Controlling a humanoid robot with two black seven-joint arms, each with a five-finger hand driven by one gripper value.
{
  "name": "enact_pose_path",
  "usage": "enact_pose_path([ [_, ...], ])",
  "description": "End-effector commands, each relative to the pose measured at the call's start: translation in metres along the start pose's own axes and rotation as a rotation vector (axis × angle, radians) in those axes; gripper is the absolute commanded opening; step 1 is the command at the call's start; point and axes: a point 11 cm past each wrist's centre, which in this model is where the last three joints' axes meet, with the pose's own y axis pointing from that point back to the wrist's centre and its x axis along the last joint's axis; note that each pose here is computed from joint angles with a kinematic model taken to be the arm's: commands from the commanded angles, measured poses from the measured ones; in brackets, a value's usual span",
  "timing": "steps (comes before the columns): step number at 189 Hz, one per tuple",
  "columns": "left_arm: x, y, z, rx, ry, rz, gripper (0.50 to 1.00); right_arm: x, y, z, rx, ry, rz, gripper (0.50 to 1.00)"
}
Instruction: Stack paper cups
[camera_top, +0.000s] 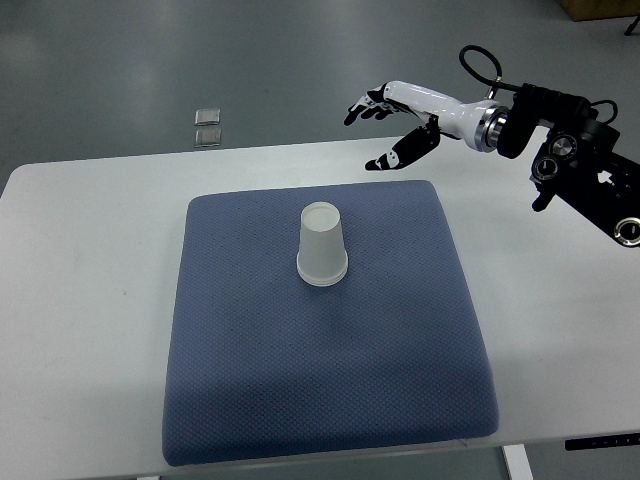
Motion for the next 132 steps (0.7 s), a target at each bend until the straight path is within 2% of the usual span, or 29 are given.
enact_pose_path([
  [1,0.0,0.0,0.0,-0.001,0.0,0.0,1.0,0.009,0.001,0.035,-0.069,-0.182,0.117,0.86],
  [29,0.0,0.0,0.0,0.0,0.0,0.0,1.0,0.008,0.004,0.066,-0.125,-0.393,0.256,0.86],
  [112,0.0,0.0,0.0,0.0,0.0,0.0,1.0,-0.009,0.016,0.107,-0.213,-0.911,0.515,0.862],
  [116,0.0,0.0,0.0,0.0,0.0,0.0,1.0,-0.01,0.017,0.11,-0.223,-0.936,0.531,0.866],
  [123,0.0,0.0,0.0,0.0,0.0,0.0,1.0,-0.01,0.02,0.116,-0.238,-0.989,0.56,0.901],
  [132,0.0,0.0,0.0,-0.001,0.0,0.0,1.0,-0.012,0.02,0.119,-0.246,-1.034,0.579,0.903],
])
